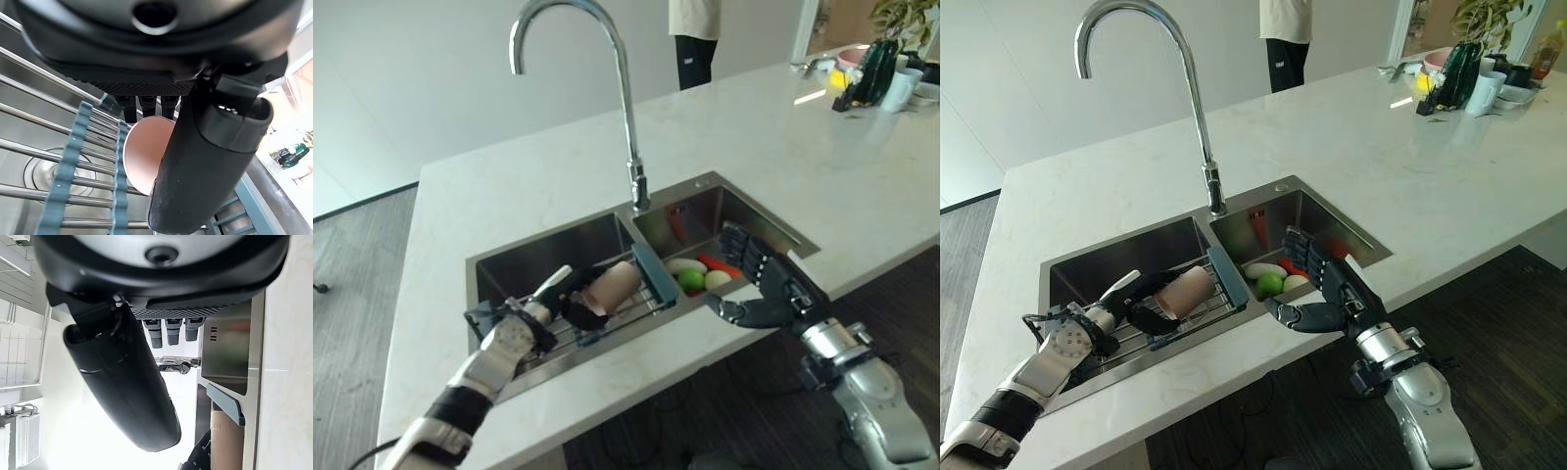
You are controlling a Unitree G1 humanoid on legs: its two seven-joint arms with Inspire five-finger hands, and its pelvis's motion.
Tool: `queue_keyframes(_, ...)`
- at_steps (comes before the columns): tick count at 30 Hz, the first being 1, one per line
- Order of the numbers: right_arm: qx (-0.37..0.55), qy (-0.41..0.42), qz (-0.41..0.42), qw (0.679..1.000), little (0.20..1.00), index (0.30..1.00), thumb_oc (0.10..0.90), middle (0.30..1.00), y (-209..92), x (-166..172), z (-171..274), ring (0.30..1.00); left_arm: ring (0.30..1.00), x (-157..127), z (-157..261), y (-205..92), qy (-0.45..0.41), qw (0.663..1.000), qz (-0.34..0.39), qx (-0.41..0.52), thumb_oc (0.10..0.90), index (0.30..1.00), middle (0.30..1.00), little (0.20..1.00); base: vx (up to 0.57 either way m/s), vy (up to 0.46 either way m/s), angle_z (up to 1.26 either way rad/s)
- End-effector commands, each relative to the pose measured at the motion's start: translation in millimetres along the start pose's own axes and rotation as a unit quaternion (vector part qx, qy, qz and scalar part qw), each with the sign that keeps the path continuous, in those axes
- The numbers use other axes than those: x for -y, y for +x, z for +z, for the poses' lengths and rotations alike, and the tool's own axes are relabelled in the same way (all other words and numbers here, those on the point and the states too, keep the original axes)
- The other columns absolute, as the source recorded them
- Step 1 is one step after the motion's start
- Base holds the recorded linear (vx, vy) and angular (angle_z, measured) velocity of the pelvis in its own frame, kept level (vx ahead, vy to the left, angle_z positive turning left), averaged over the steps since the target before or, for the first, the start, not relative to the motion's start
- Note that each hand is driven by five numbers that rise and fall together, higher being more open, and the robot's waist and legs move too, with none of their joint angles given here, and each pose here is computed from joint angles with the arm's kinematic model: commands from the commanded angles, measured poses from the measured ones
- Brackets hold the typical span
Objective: Place the dishes in the dishwasher.
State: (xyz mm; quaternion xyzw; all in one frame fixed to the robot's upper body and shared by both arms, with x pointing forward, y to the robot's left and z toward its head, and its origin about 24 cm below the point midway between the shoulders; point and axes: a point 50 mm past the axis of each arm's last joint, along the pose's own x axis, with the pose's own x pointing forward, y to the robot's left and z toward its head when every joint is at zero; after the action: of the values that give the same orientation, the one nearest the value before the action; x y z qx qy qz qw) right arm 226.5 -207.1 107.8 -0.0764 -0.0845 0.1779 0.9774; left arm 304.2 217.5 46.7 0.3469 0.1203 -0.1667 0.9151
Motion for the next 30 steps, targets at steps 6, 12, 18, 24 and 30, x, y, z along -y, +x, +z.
queue_keyframes(6, 0.118, -0.033, 0.015, 0.992, 0.900, 0.900, 0.800, 0.900, 20.5, 0.8, 42.0, 0.900, 0.900, -32.5, 40.3, 22.7, -0.020, 0.995, 0.083, 0.046, 0.800, 0.900, 0.900, 0.900, -0.02, -0.010, -0.06)
queue_keyframes(12, 0.118, -0.026, 0.014, 0.993, 0.900, 0.900, 0.800, 0.900, 20.5, -1.2, 41.0, 0.900, 0.900, -20.9, 40.6, 27.8, -0.071, 0.991, 0.106, 0.044, 0.800, 0.900, 0.900, 0.900, 0.00, 0.000, 0.00)
queue_keyframes(18, 0.118, -0.020, 0.009, 0.993, 0.900, 0.900, 0.800, 0.900, 21.4, -4.8, 38.0, 0.900, 0.900, -10.9, 43.2, 31.0, -0.126, 0.981, 0.134, 0.059, 0.800, 0.900, 0.900, 0.900, 0.00, 0.000, 0.00)
queue_keyframes(24, 0.119, -0.014, 0.009, 0.993, 0.900, 0.900, 0.800, 0.900, 21.5, -5.9, 37.6, 0.900, 0.900, -6.5, 51.8, 32.1, -0.129, 0.978, 0.141, 0.081, 0.800, 0.900, 0.900, 0.900, 0.00, 0.000, 0.00)
queue_keyframes(30, 0.120, -0.009, 0.008, 0.993, 0.900, 0.900, 0.800, 0.900, 21.2, -7.2, 35.9, 0.900, 0.300, -9.1, 64.4, 29.9, -0.084, 0.978, 0.153, 0.113, 0.400, 0.300, 0.300, 0.300, 0.00, 0.000, 0.00)
